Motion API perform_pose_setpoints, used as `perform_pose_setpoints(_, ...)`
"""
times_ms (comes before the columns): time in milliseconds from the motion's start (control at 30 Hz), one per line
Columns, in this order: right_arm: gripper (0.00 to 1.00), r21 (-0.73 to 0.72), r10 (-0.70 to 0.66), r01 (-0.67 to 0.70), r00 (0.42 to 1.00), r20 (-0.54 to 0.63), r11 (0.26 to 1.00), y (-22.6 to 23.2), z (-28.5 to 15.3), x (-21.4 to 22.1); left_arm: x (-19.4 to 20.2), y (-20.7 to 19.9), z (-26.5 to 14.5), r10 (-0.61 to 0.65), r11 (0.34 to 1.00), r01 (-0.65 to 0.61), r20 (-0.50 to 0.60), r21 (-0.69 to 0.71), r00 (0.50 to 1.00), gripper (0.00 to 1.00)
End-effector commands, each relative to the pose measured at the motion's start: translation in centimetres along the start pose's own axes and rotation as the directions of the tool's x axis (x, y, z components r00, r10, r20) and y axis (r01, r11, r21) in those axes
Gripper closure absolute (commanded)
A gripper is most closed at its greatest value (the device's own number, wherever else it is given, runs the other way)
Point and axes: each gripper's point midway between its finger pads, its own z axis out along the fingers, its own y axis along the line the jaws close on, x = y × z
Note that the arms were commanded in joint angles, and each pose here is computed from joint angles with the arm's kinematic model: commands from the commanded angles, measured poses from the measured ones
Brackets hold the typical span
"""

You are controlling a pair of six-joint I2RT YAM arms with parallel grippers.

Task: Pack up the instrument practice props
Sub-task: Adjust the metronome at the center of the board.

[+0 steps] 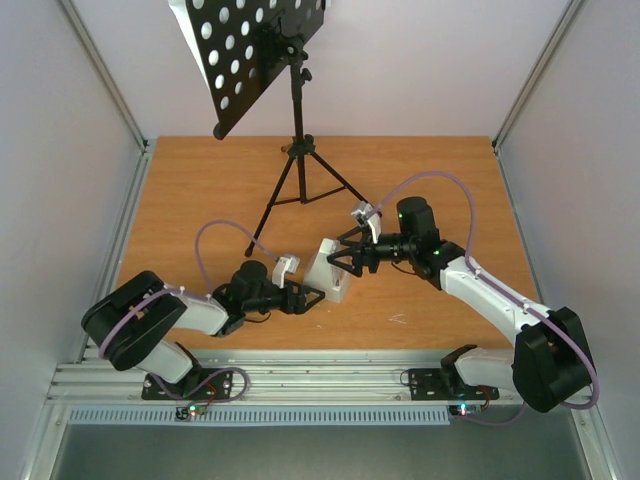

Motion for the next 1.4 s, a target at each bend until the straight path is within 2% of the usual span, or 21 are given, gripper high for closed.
perform_pose_setpoints(0,0.17,-0.029,0.021,-0.021,1.0,-0.012,0.999,1.0,-0.3,0.7,-3.3,-0.4,-0.6,0.044,0.999,-0.047,0.12,0.022,0.992,0.25)
perform_pose_setpoints(400,0.2,0.072,0.063,-0.058,0.996,-0.069,0.996,1.1,-0.1,3.5,-4.7,-0.9,-1.9,0.059,0.998,-0.064,0.146,0.03,0.988,0.25)
perform_pose_setpoints(600,0.17,0.154,0.08,-0.066,0.993,-0.085,0.986,1.0,0.2,4.9,-5.1,-0.8,-2.2,0.068,0.997,-0.071,0.152,0.014,0.986,0.25)
perform_pose_setpoints(767,0.11,0.304,0.039,-0.01,0.995,-0.089,0.953,-0.1,-0.1,5.2,-5.3,-0.3,-3.3,0.082,0.996,-0.075,0.165,-0.046,0.983,0.24)
perform_pose_setpoints(933,0.09,0.44,-0.013,0.043,0.997,-0.072,0.897,-1.2,-0.8,4.3,-5.3,-0.4,-4.9,0.12,0.988,-0.102,0.166,-0.114,0.979,0.21)
perform_pose_setpoints(1233,0.09,0.535,-0.102,0.108,0.994,-0.042,0.838,0.0,0.2,3.1,-6.5,-2.6,-7.0,0.188,0.977,-0.166,0.172,-0.135,0.967,0.21)
perform_pose_setpoints(1367,0.15,0.547,-0.105,0.108,0.994,-0.037,0.83,0.0,0.3,3.1,-7.3,-4.2,-7.3,0.198,0.978,-0.182,0.17,-0.102,0.966,0.21)
